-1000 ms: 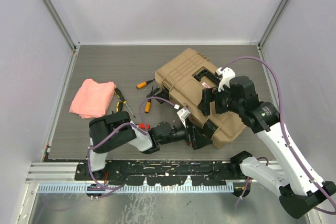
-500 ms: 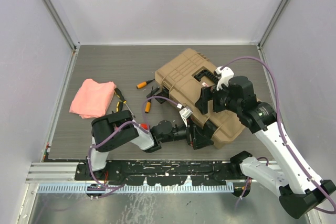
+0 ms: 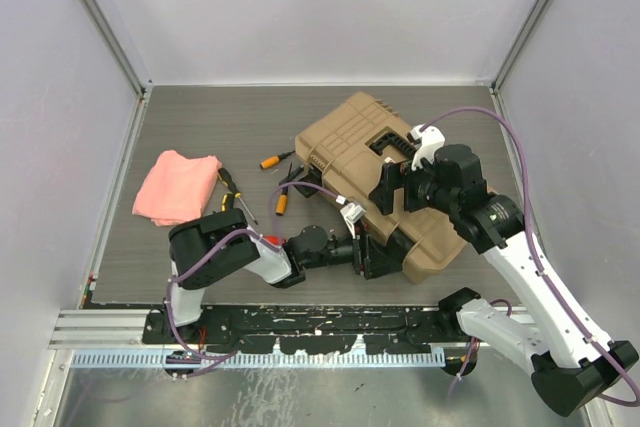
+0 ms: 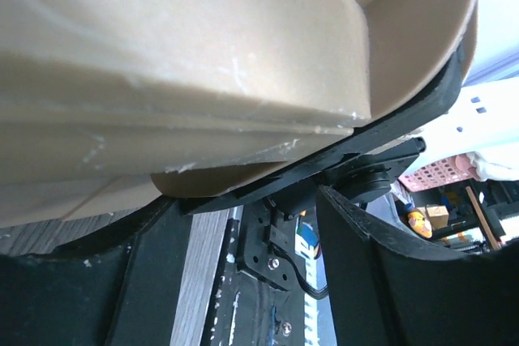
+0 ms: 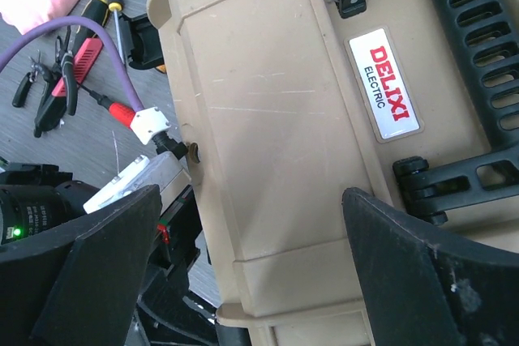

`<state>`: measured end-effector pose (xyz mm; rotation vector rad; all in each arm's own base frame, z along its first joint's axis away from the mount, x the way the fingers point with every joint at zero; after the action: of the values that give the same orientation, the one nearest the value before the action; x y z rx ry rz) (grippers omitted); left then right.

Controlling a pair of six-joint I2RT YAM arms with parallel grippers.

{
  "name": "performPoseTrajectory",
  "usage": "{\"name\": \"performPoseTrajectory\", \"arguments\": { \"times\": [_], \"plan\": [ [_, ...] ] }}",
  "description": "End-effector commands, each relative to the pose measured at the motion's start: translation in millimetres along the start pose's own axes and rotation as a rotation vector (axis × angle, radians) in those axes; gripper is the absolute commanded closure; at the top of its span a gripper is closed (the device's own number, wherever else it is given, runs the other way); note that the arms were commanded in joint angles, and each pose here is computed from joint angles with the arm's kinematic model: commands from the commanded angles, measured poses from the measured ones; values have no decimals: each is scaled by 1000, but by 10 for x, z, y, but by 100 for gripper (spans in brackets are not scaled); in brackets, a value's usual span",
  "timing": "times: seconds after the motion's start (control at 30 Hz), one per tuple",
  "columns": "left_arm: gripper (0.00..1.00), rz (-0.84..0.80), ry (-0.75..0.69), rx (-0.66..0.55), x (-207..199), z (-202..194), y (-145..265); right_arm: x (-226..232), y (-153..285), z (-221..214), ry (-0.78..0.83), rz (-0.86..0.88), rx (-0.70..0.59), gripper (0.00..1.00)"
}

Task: Pack the tool kit
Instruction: Open the toolbox at the center of the board.

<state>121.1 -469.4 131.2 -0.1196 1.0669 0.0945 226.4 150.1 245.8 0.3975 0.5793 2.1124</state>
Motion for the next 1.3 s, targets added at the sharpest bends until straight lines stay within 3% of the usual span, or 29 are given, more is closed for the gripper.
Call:
{"name": "performPoseTrajectory", "arguments": {
  "times": [0.0,0.3,1.27],
  "plan": [
    [42,-221,-57,-101,-727,382,-17,42,-25,-585,-76,9,224,1],
    [54,-242,-49,-93,-804,399,-2,13,-65,-707,-89,-11,250,2],
    [61,-345,-73,-97,-1231,553,122,-17,-180,-948,-118,-31,294,1]
  ]
}}
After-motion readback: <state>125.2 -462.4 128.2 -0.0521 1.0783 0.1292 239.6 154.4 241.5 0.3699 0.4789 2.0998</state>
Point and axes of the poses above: each gripper's point midway between its finger pads, its own y axis back along the fingers, its own x axis along the line the jaws close on, z = x × y, the point moved 1 cm from there along y, back along the fingers, and after that the axes turned 14 degrees about y, right-handed, at the moved point
